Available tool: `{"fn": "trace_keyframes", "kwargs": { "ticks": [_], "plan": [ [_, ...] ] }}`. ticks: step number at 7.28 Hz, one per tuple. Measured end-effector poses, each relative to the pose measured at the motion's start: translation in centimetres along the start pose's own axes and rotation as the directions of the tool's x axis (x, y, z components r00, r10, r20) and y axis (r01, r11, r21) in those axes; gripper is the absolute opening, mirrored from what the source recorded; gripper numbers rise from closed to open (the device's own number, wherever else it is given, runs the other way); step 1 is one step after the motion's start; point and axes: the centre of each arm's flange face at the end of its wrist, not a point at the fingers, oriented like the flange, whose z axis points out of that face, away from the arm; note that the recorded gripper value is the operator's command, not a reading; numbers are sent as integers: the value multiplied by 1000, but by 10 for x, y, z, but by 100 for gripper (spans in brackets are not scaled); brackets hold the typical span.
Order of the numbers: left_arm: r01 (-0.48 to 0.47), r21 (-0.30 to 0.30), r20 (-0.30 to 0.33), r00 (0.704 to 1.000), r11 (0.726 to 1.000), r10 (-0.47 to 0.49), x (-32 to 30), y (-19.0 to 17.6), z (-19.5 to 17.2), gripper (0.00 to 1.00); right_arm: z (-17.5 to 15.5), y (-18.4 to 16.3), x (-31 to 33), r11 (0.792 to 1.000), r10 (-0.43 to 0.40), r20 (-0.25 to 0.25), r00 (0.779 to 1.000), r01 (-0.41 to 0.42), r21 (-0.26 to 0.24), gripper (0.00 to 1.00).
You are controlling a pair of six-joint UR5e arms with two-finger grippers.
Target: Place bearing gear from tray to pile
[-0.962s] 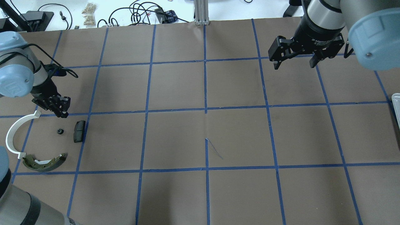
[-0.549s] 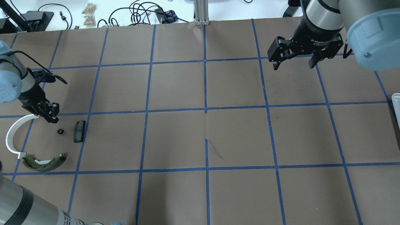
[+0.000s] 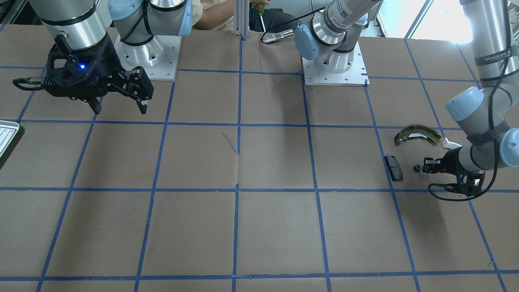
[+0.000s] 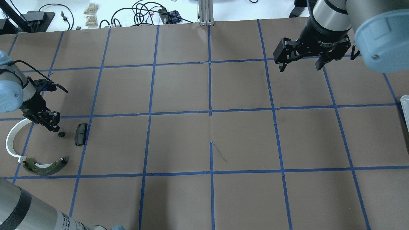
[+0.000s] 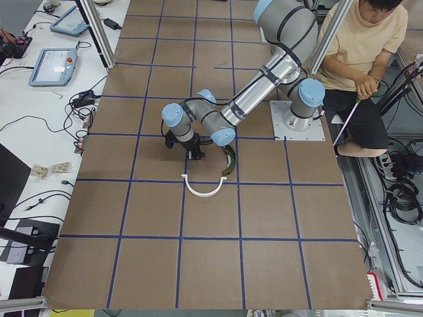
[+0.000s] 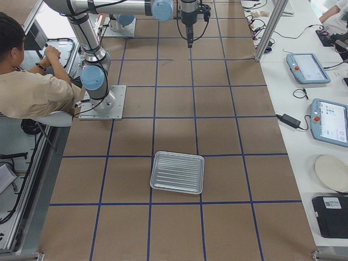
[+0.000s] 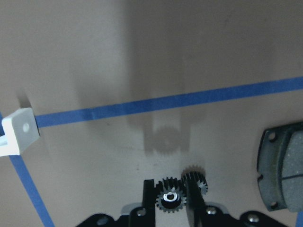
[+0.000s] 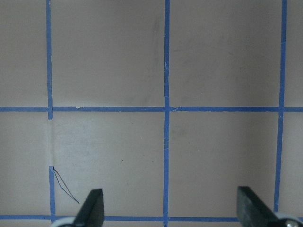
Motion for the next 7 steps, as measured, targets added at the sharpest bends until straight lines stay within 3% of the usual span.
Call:
{"fn": "trace_keyframes", "kwargs": {
  "ticks": [5,6,7],
  "plan": [
    [-11,4,5,1000,1000,11,-1,13,8,0,0,0,0,1000,0,0,1000,0,0,100],
    [-11,4,5,1000,1000,11,-1,14,8,26,0,0,0,1000,0,0,1000,0,0,100],
    [-11,3,5,1000,1000,11,-1,14,9,72,0,0,0,1000,1,0,1000,-1,0,100]
  ]
}}
